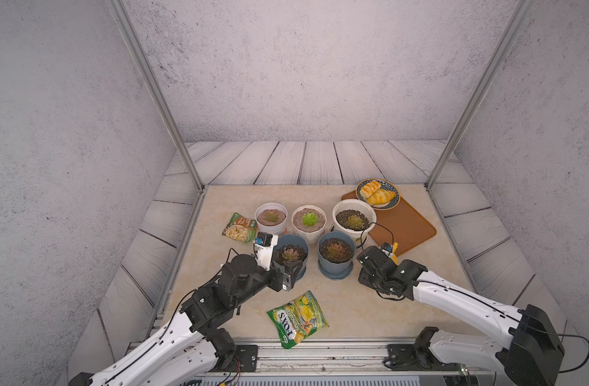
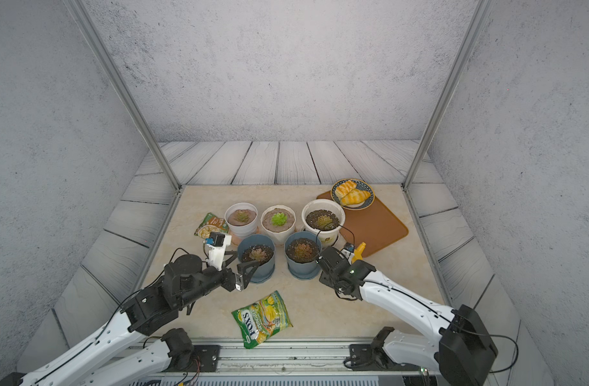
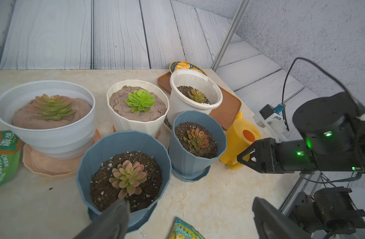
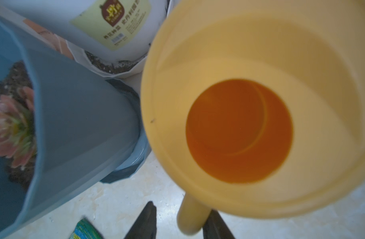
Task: Water the succulent around the soil edge
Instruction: Place the watering can at the center of the board, then pick up the watering can from the center of the board.
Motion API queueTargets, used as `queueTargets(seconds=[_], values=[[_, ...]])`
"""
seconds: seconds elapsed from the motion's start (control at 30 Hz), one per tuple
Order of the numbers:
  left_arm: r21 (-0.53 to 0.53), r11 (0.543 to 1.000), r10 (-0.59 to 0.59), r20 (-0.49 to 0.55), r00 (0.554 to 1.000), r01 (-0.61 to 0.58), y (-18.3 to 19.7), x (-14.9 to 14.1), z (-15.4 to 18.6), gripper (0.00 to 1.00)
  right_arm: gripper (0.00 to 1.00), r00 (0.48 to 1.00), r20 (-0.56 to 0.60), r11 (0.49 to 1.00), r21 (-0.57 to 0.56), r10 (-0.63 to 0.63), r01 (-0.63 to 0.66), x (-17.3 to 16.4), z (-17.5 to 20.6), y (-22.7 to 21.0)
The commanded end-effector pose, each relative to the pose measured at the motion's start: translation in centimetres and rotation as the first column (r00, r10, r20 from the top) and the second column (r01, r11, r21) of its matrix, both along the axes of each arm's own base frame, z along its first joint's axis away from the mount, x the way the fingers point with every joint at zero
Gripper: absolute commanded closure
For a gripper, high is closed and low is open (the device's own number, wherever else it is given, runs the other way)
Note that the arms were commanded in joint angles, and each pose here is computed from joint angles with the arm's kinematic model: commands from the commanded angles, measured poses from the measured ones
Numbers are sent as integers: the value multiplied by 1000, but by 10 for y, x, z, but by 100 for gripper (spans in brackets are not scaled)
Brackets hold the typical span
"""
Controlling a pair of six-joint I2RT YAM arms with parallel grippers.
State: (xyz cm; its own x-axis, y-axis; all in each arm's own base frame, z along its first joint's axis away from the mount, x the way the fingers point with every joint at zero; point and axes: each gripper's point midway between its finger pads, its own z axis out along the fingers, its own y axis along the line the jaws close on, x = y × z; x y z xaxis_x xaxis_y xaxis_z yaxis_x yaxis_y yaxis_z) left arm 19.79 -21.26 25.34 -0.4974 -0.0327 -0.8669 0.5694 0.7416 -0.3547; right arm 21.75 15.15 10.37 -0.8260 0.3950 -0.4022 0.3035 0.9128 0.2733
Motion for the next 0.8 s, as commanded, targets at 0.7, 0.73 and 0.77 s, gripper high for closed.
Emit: queueTargets(seconds=[0.7,0.73,0.77], values=[[102,942,-323,31,946,319,-181,-26,-63,13,1,671,742,901,-279,-17,332,-27,142,-173],[113,937,-336,22,942,331,-190,-28,-70,14,1,659,752,903,-259,-33,342,-30,137,-176],[124,931,-349,18,937,344,-199,-30,-75,15,1,641,766,910,-233,-46,343,-32,133,-177]])
